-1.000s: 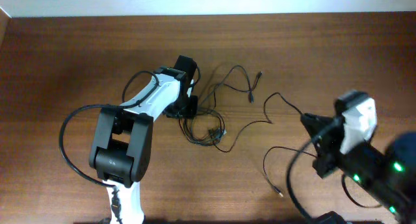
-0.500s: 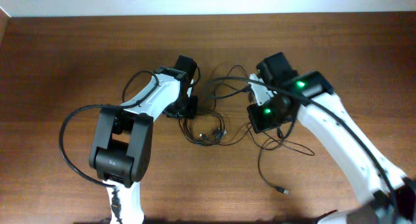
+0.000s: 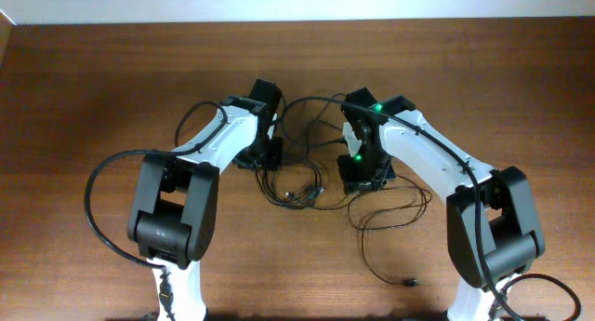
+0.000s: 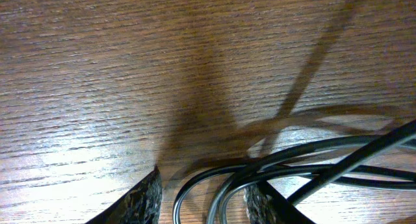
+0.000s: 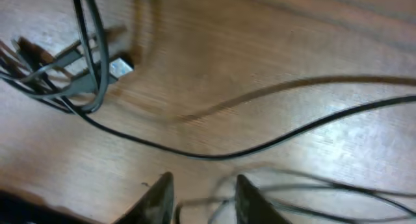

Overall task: Untangle cables
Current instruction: 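Lower the right gripper back toward the bundle near the left gripper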

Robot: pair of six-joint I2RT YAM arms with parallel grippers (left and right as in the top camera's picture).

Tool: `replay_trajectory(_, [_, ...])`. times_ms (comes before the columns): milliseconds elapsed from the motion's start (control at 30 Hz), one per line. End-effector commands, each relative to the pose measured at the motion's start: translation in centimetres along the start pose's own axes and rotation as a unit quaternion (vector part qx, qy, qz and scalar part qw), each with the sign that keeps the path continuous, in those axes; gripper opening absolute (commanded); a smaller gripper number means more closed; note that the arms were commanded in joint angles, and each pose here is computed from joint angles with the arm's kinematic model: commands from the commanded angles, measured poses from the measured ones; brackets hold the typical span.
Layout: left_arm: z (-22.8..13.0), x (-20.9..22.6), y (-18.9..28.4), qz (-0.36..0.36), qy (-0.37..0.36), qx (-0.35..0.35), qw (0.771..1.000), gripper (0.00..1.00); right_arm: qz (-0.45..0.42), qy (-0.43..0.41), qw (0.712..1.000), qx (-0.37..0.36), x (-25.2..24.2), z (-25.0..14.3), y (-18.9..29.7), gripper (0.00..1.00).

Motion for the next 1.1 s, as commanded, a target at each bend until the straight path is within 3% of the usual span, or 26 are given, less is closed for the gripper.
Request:
replay_trajectory(0, [-0.7, 0.2, -0.5, 0.005, 0.006, 0.009, 1.000, 0.43, 0.003, 0.040, 0.999, -0.017, 0.4, 0.9, -0.4, 0.52])
replay_trajectory(33, [-0.7, 0.2, -0.5, 0.005, 0.007, 0.009, 1.000, 0.44, 0.006, 0.043, 0.999, -0.026, 0.6, 1.4, -0.3, 0.67])
replay_trajectory(100, [-0.7, 0.2, -0.5, 0.005, 0.006, 0.009, 1.000, 0.43, 0.010, 0.045, 0.998, -0.037, 0.8, 1.9, -0.4, 0.86])
replay_trajectory(233, [-0.7, 0.2, -0.5, 0.004, 0.007, 0.009, 1.000, 0.44, -0.037, 0.037, 0.994, -0.097, -0.5, 4.6, -0.1, 1.00])
replay_trajectory(367, [-0.7, 0.2, -0.5, 0.004, 0.007, 0.010, 1.000, 0.44, -0.113, -0.090, 0.969, -0.200, -3.3, 8.0, 1.4, 0.99])
replay_trajectory(533, [-0.7, 0.2, -0.5, 0.004, 0.006, 0.010, 1.000, 0.45, -0.094, -0.255, 0.948, -0.165, -3.7, 5.6, 0.5, 0.99])
replay_trajectory(633, [-0.7, 0.2, -0.5, 0.004, 0.007, 0.010, 1.000, 0.45, -0.012, -0.256, 0.963, -0.083, -0.7, 3.6, -0.7, 0.99])
replay_trajectory(933, [-0.7, -0.1, -0.5, 0.004, 0.003, 0.010, 1.000, 0.46, -0.043, -0.268, 0.961, -0.056, 0.8, 0.5, -3.0, 0.99])
replay_trajectory(1000, [-0.7, -0.1, -0.5, 0.004, 0.003, 0.010, 1.000, 0.47, -0.048, -0.287, 0.955, -0.058, 0.8, 0.1, -3.5, 0.92])
replay_trajectory(1067, [-0.7, -0.1, -0.5, 0.004, 0.003, 0.010, 1.000, 0.47, -0.058, -0.307, 0.948, -0.059, 0.3, -0.2, -3.9, 0.75])
Point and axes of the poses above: each gripper's point midway between its finger pads, its own y axis back along the fingers, its own x axis along the line the jaws close on, z = x × y, the point moved 1 cm from there along y, back along the fingers, and after that the axes turned 7 degrees about -y, right-handed, at the moved point
